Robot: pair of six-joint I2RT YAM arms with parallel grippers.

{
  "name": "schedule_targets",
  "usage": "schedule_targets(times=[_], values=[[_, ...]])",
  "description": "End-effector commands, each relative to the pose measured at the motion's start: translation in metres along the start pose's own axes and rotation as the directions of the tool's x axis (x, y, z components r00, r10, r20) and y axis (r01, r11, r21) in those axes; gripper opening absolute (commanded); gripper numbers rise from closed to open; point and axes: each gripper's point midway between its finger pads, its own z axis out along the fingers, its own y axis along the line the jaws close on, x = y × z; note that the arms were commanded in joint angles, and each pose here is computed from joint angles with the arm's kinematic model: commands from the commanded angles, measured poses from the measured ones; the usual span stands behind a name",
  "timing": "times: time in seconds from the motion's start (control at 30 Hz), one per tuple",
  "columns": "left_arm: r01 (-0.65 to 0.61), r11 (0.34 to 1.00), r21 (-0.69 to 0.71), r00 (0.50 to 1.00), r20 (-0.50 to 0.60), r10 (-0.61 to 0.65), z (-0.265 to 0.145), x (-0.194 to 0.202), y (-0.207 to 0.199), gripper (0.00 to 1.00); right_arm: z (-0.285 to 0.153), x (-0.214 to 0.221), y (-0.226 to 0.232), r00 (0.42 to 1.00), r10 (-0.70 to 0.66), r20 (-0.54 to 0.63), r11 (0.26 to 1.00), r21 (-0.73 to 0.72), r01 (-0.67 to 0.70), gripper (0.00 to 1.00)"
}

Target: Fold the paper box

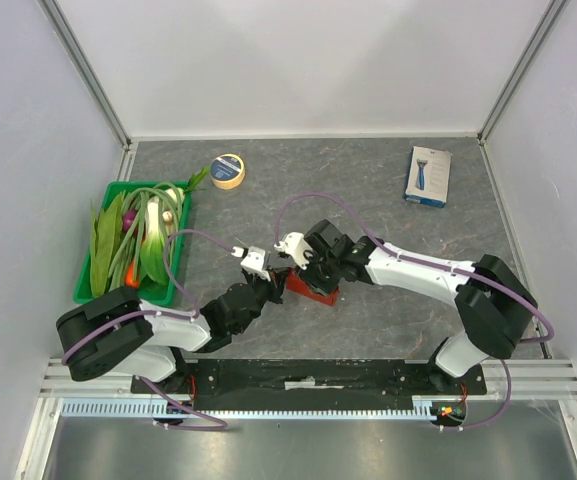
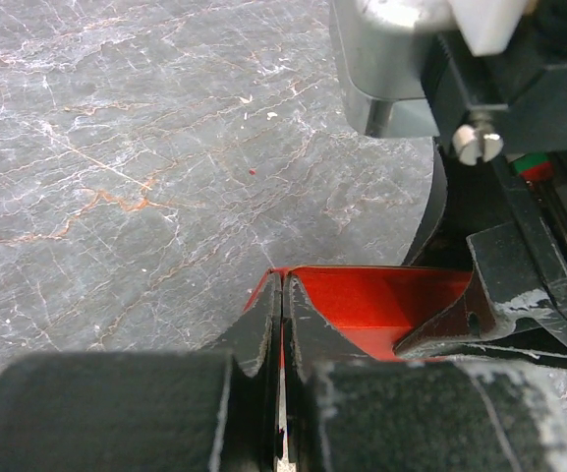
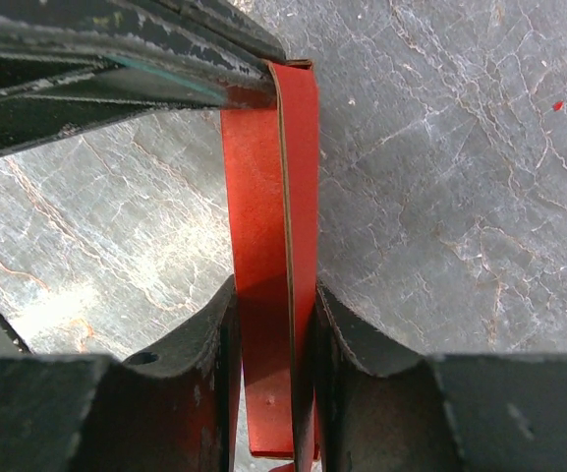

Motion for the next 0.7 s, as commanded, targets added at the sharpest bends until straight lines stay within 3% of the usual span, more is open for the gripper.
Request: schedule_targets(times=[0.0,0.2,0.37,0.4,0.47,0.53,0.67], values=[[-0.137,0.991,-0.009,0.966,-0.225,0.131,-0.024,0.065,0.021,0.02,-0.002,-0.014,0.0,0.995,0.081,0.057,0.996,0.032,-0.083,0.35],[-0.156,0.986,-0.056,0.965,-0.222,0.14,-0.027,0.066,0.024,0.02,-0.037,-0.022,0.005,0.956,0.288,0.063,0.955,0.061,-0.292,0.65],[-0.179,0.979,-0.103,0.965,-0.213,0.154,-0.028,0.062,0.021,0.02,-0.071,-0.012,0.006,0.878,0.471,0.082,0.869,0.126,-0.478,0.78],[-0.189,0.976,-0.111,0.961,-0.224,0.16,-0.028,0.063,0.02,0.02,-0.081,-0.008,-0.005,0.862,0.495,0.108,0.84,0.193,-0.507,0.8],[-0.198,0.973,-0.119,0.961,-0.219,0.169,-0.029,0.063,0.019,0.02,-0.093,0.01,-0.004,0.816,0.574,0.07,0.781,0.251,-0.571,0.8],[-0.209,0.969,-0.129,0.958,-0.226,0.176,-0.029,0.064,0.017,0.02,-0.106,0.019,-0.004,0.778,0.623,0.085,0.732,0.287,-0.618,0.68],[-0.224,0.963,-0.148,0.955,-0.23,0.187,-0.03,0.064,0.016,0.02,-0.125,0.023,0.0,0.747,0.648,0.147,0.701,0.269,-0.661,0.5]])
